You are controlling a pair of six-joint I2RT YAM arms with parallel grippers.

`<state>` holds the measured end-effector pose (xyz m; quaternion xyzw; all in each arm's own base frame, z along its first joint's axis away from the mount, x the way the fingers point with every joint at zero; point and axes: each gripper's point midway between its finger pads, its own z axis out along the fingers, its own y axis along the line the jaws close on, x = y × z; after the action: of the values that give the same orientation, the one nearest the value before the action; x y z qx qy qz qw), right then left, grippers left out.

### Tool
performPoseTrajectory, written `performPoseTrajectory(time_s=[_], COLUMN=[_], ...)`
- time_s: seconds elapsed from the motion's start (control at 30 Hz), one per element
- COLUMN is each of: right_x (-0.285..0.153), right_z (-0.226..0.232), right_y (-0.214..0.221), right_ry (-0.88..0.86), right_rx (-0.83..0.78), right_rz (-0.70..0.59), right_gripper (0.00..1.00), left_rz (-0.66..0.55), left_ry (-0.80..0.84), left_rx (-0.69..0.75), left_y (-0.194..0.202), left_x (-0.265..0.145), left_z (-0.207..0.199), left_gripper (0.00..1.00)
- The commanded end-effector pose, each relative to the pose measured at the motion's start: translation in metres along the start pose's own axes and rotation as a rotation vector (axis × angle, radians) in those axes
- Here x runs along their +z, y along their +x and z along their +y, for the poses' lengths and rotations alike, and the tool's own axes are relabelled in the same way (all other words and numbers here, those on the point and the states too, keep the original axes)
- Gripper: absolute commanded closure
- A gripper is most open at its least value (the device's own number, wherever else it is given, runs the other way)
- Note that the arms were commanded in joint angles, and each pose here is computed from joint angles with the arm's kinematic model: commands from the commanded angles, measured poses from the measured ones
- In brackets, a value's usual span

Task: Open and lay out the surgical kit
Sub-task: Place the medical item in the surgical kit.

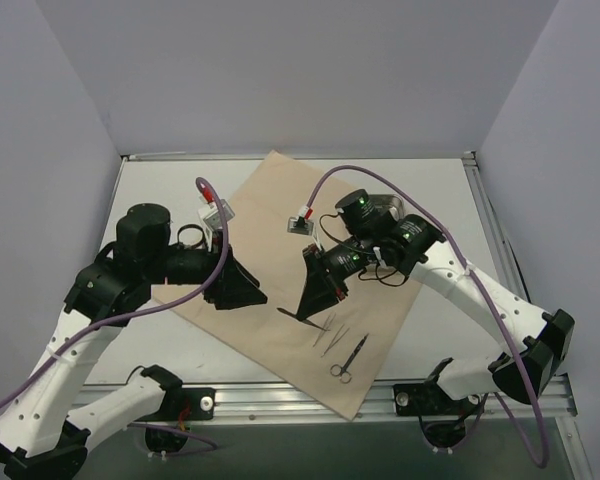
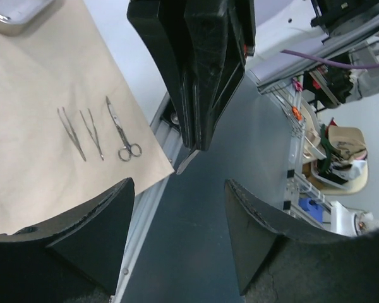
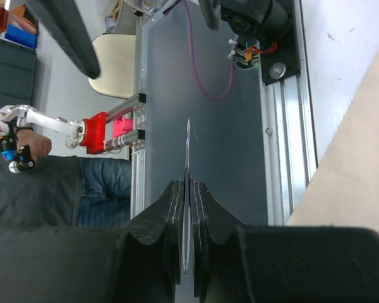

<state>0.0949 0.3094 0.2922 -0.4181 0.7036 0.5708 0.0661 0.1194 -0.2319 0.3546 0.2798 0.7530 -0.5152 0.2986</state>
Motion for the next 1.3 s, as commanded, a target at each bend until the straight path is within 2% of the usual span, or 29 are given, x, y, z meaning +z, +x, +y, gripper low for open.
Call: performPoseTrajectory(time_s=[0.0, 0.47, 0.83, 1.03, 1.27], right_x=[-0.006, 0.011, 0.012, 0.012, 0.013], right_z=[0.030, 0.036, 0.035, 0.033, 0.030], right_y=[-0.001, 0.000, 0.003, 0.003, -0.001], right_ry=[-0.061, -0.081, -0.081, -0.072, -0.055], right_rx=[-0.005, 0.000, -0.006, -0.013, -0.021], right_rz=[-0.008, 0.033, 0.038, 0.033, 0.018], right_gripper=[1.00, 1.00, 1.00, 1.00, 1.00], left_rz=[0.062, 0.170, 0.197, 0.223, 0.233], left_ry=[0.092, 0.243, 0.260, 0.260, 0.254], left_rx=[-0.033, -0.082, -0.101, -0.111, -0.117], left_y=[0.015, 0.041, 0.046, 0.053, 0.063], left_x=[0.001, 0.043, 0.042, 0.041, 0.034], left_z=[-0.011, -0.035, -0.036, -0.035, -0.035], left_gripper=[0.33, 0.44, 0.57, 0.70, 0.75])
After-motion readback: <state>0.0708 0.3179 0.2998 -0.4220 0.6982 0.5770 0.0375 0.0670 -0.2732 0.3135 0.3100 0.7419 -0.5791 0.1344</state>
